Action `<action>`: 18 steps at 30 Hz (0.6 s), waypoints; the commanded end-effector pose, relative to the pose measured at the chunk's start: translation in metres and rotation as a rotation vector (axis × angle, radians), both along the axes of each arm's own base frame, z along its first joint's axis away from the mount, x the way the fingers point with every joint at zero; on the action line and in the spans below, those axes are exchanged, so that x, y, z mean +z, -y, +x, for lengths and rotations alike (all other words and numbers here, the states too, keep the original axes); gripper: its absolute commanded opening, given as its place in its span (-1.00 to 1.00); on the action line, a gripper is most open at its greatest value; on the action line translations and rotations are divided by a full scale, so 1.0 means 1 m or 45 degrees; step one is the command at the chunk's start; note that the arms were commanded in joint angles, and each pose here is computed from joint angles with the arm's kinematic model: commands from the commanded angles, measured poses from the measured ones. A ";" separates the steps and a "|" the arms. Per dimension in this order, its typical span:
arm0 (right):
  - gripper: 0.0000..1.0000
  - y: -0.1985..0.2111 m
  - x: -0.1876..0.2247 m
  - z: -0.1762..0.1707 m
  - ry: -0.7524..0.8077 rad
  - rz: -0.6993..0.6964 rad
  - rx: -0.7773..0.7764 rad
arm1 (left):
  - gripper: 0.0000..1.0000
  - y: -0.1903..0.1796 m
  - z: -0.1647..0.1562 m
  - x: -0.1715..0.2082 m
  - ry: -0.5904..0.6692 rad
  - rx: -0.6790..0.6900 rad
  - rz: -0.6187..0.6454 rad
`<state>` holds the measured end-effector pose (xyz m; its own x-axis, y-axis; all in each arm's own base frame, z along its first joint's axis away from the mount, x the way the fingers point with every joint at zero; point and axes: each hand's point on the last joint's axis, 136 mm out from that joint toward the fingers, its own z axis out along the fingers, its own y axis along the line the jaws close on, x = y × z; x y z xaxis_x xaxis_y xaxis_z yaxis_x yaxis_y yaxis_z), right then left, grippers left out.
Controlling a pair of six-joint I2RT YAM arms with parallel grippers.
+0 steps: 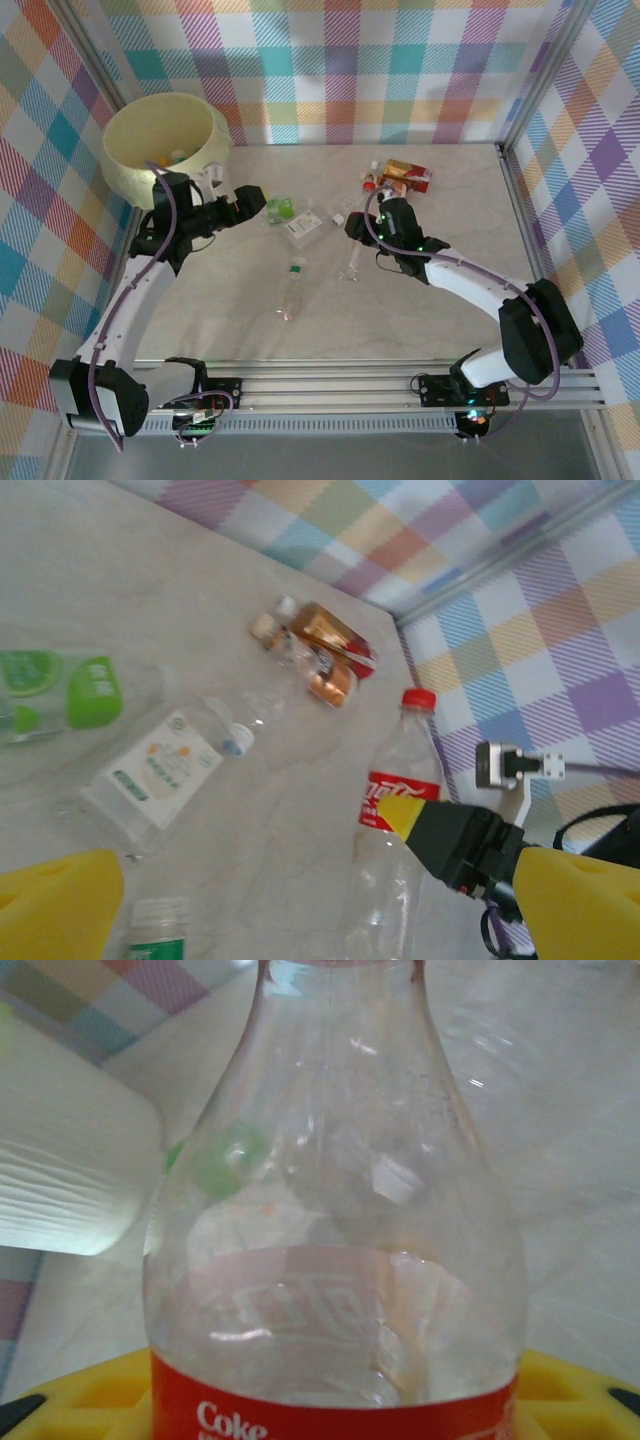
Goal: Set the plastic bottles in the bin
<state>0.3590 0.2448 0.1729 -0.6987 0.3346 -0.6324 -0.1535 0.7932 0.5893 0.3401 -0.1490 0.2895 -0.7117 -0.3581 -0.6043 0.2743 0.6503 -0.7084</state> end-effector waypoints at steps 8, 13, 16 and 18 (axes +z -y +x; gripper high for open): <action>-0.32 -0.054 0.101 0.003 0.202 0.331 0.215 | 1.00 0.074 -0.020 0.006 0.032 -0.491 -0.078; -0.33 -0.063 0.124 -0.003 0.220 0.466 0.273 | 1.00 0.096 -0.018 0.010 0.038 -0.612 -0.153; -0.33 -0.070 0.141 -0.006 0.248 0.556 0.311 | 1.00 0.117 -0.030 0.014 0.062 -0.745 -0.168; -0.33 -0.071 0.152 -0.005 0.261 0.615 0.310 | 1.00 0.128 -0.040 0.019 0.108 -0.819 -0.175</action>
